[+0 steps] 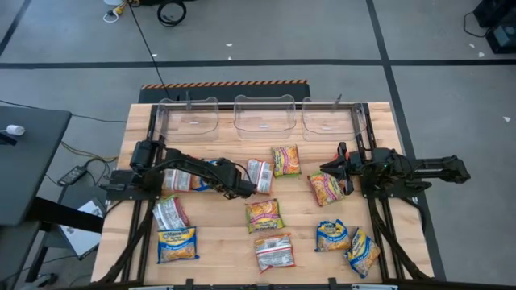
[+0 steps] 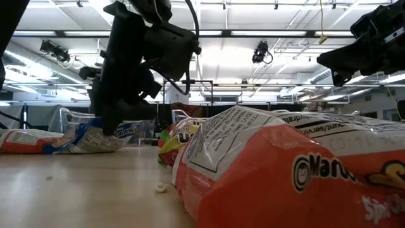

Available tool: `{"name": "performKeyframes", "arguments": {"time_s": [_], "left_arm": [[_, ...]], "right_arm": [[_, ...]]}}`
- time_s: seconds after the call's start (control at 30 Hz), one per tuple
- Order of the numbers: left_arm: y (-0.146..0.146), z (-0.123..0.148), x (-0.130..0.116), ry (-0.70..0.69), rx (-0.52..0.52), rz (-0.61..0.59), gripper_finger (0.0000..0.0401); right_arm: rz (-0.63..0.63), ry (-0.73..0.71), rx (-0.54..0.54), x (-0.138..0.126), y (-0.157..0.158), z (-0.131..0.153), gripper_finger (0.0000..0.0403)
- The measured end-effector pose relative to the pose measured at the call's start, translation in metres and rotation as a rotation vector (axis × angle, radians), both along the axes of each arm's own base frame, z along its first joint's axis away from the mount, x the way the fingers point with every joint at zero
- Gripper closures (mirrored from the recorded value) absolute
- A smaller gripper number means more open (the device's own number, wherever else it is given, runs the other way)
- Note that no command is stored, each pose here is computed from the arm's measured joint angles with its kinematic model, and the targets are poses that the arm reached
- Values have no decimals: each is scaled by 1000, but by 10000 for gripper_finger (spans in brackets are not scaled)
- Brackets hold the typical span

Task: Sort Maruchan noodles
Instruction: Put the blue noodle pack into the left transparent bin

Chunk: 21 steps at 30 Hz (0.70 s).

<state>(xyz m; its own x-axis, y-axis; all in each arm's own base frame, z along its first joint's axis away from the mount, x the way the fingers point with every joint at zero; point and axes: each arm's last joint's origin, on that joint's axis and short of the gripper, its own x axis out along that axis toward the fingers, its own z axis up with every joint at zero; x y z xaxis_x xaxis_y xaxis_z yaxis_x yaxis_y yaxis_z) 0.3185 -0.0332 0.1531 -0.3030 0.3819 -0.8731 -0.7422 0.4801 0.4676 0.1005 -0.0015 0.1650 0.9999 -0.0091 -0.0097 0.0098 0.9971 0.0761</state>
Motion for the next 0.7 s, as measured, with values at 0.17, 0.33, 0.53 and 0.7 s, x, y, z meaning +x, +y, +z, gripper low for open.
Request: {"name": "performKeyframes", "arguments": {"time_s": [0.17, 0.33, 0.53, 0.7], "left_arm": [[-2, 9, 3, -8, -26, -28, 391], [-12, 61, 2, -181, -39, -46, 396], [-11, 151, -37, -508, 63, 39, 398], [12, 198, -81, -689, 256, 106, 399]], "right_arm": [[0, 0, 0, 0, 0, 0, 350], [0, 0, 2, 0, 0, 0, 350], [-1, -1, 60, 0, 0, 0, 350], [1, -16, 63, 0, 0, 2, 350]]}}
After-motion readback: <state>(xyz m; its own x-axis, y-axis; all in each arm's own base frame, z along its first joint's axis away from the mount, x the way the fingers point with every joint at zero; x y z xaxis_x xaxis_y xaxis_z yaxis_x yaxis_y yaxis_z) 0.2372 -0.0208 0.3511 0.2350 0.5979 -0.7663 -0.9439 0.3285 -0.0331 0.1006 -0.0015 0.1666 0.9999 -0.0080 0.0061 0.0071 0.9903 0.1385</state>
